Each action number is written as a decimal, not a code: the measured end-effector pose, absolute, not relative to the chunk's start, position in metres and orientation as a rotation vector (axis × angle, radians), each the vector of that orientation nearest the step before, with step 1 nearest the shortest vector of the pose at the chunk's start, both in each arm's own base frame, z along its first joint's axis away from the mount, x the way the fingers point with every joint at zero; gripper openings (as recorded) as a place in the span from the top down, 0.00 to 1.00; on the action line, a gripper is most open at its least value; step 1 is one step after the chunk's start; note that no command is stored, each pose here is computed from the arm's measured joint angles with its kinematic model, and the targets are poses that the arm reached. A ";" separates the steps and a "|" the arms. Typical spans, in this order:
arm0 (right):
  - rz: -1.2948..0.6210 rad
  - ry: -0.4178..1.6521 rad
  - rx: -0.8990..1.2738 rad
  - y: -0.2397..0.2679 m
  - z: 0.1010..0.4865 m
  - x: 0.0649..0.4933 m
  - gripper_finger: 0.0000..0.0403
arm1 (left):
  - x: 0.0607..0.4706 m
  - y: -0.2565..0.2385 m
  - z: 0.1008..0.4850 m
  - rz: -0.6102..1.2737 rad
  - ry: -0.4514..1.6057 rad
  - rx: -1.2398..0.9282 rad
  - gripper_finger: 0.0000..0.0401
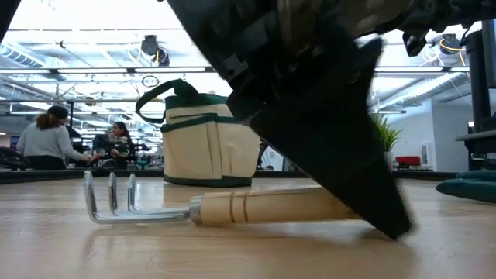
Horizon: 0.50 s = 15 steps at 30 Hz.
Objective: Pick & Place Garden tools in Gardening bag
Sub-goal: Put the hand rake into the gardening bag
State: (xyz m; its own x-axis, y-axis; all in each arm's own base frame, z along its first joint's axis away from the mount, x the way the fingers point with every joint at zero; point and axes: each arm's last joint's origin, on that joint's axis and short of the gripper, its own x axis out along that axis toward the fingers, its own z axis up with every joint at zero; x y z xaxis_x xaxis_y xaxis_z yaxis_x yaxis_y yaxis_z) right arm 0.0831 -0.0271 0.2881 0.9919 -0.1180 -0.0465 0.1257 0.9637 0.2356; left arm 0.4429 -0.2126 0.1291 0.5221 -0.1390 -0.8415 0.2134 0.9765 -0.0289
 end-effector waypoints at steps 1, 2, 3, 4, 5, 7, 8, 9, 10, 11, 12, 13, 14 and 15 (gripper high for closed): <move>-0.124 0.032 0.242 -0.027 0.288 0.083 1.00 | 0.443 -0.210 0.132 -0.190 0.994 0.089 0.83; -0.124 0.032 0.244 -0.027 0.288 0.083 1.00 | 0.443 -0.207 0.138 -0.163 0.986 0.096 0.83; -0.124 0.032 0.244 -0.027 0.288 0.083 1.00 | 0.442 -0.202 0.144 -0.130 0.983 0.109 0.83; -0.124 0.032 0.244 -0.027 0.288 0.083 1.00 | 0.442 -0.199 0.152 -0.106 0.959 0.111 0.83; -0.124 0.032 0.244 -0.027 0.288 0.083 1.00 | 0.443 -0.195 0.163 -0.083 0.932 0.111 0.83; -0.124 0.032 0.244 -0.027 0.288 0.083 1.00 | 0.440 -0.188 0.186 -0.035 0.893 0.117 0.83; -0.124 0.032 0.244 -0.027 0.288 0.083 1.00 | 0.438 -0.184 0.198 -0.014 0.874 0.115 0.83; -0.124 0.032 0.244 -0.027 0.288 0.083 1.00 | 0.437 -0.180 0.209 0.006 0.850 0.112 0.83; -0.124 0.032 0.244 -0.027 0.288 0.083 1.00 | 0.436 -0.175 0.220 0.025 0.823 0.107 0.83; -0.124 0.032 0.244 -0.027 0.288 0.083 1.00 | 0.433 -0.171 0.232 0.046 0.797 0.111 0.83; -0.124 0.032 0.244 -0.027 0.288 0.083 1.00 | 0.432 -0.165 0.245 0.071 0.762 0.117 0.83; -0.124 0.032 0.244 -0.027 0.288 0.083 1.00 | 0.429 -0.159 0.260 0.100 0.717 0.120 0.83; -0.124 0.032 0.244 -0.027 0.288 0.083 1.00 | 0.425 -0.154 0.276 0.130 0.675 0.129 0.83; -0.124 0.032 0.244 -0.027 0.288 0.083 1.00 | 0.421 -0.148 0.290 0.163 0.638 0.137 0.83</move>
